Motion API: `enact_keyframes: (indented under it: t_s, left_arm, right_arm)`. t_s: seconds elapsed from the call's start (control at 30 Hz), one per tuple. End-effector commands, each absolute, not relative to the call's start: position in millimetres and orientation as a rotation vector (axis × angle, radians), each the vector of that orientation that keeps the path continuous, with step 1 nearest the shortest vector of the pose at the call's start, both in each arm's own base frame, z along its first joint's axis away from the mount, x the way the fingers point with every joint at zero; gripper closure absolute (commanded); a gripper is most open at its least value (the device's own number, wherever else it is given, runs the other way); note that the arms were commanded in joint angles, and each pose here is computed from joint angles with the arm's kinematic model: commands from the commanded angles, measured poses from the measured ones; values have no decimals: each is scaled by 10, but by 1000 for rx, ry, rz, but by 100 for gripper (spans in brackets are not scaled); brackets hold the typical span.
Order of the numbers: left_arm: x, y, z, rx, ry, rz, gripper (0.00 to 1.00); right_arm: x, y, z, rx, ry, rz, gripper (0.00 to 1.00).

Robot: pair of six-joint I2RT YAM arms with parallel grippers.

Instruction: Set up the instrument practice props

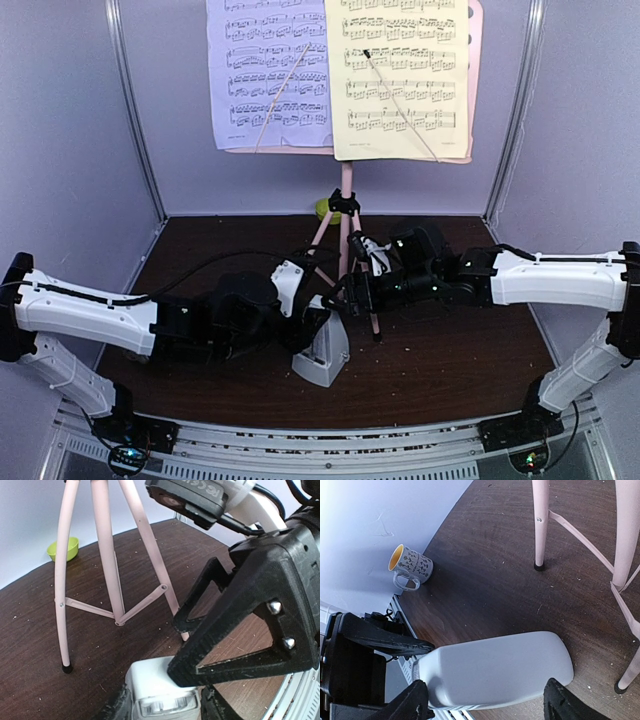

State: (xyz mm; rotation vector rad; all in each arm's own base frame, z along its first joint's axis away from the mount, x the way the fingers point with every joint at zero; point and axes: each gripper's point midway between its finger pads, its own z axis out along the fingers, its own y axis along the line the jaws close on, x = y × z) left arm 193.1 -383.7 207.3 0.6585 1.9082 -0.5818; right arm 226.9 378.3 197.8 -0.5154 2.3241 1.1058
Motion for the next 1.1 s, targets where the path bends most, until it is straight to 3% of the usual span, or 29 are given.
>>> enact_keyframes:
  t_s: [0.0,0.43,1.07]
  left_arm:
    - [1926,-3866,2217,637,1870,-627,55]
    - [1722,-3754,2043,726,1865,-710,84]
    - [1617,-3614,2114,756,1819,-747,96]
  right_arm:
    - [2276,3647,1651,-511,2415,994,21]
    - [2265,3461,1333,-529,2491,844,24]
    - [2225,3290,1002,-551,2567,718,27]
